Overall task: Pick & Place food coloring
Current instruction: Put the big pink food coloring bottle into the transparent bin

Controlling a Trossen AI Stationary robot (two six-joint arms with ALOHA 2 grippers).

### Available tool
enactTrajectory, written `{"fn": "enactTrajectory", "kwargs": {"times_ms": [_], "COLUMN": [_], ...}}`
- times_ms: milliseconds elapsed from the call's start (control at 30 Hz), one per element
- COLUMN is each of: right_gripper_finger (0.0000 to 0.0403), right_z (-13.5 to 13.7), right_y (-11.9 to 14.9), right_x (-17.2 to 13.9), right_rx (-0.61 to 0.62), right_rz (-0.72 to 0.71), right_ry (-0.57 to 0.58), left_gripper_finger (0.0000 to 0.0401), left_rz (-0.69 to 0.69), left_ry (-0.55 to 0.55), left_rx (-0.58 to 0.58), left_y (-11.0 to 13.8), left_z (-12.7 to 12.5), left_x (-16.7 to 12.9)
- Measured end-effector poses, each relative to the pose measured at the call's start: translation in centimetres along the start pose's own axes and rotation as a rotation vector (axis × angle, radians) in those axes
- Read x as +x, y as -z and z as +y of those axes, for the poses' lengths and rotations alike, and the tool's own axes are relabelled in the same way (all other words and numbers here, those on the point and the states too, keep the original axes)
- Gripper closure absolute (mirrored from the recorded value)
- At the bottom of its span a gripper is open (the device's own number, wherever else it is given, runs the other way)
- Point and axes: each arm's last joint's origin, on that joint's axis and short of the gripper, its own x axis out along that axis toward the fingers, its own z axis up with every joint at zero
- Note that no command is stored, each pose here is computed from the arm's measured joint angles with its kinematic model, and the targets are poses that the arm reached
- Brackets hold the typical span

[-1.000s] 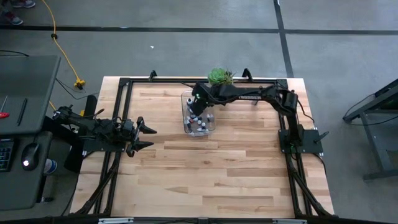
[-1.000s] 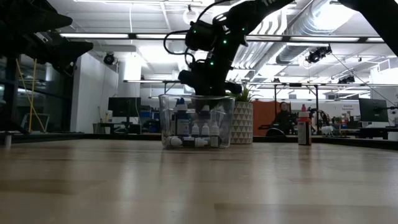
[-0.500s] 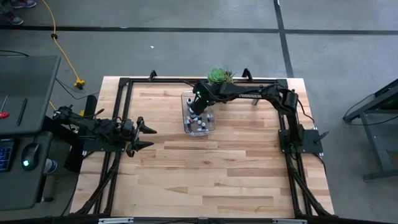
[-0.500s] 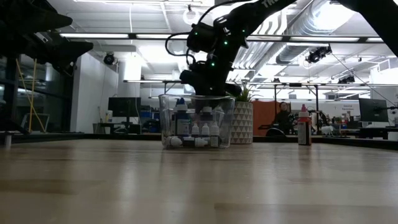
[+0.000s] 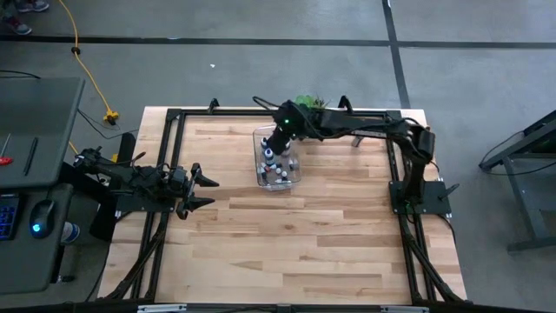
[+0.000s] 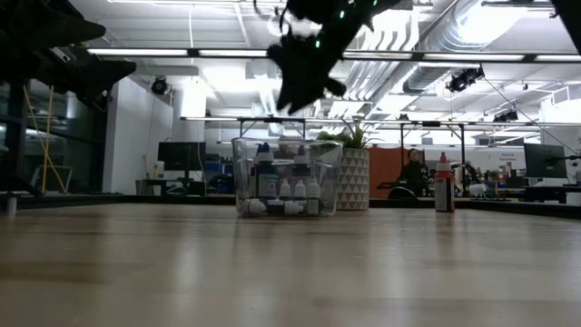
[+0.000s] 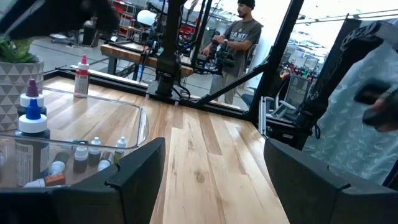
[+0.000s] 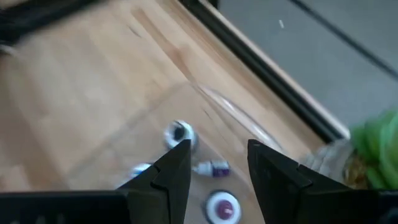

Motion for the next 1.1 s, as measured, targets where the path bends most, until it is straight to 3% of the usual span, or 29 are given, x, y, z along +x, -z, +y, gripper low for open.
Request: {"fn": "enactTrajectory", "kwargs": {"times_ms": [233,467,667,800,1100], "right_gripper_finger": [0.0256,0.0256,0.0256,0.0256,0.0257], "right_z": [1.5,1.0,0.4,0.0,-2.0], "right_y": [-1.1,0.6,2.5,4.3,11.8], "right_x": [-6.2,-11.0,-13.0,-13.2,-12.6], "right_rx": [-0.092,-0.110,0.021,0.190,0.431], "right_rz": [-0.113,-0.002,0.157,0.223,0.376], "right_ry": [-0.021,0.073,0.102,0.068,0.013], "left_gripper_finger": [0.0130,0.0130,0.0130,0.0130,0.0130], "left_rz": [0.000,0.000,0.000,0.000,0.000], "left_ry": [0.000,0.000,0.000,0.000,0.000], "left_rx": [0.000,0.000,0.000,0.000,0.000], "left_y": [0.0,0.0,0.0,0.0,0.0], "left_z": [0.0,0.0,0.0,0.0,0.0], "left_x": [0.0,0.0,0.0,0.0,0.0]}}
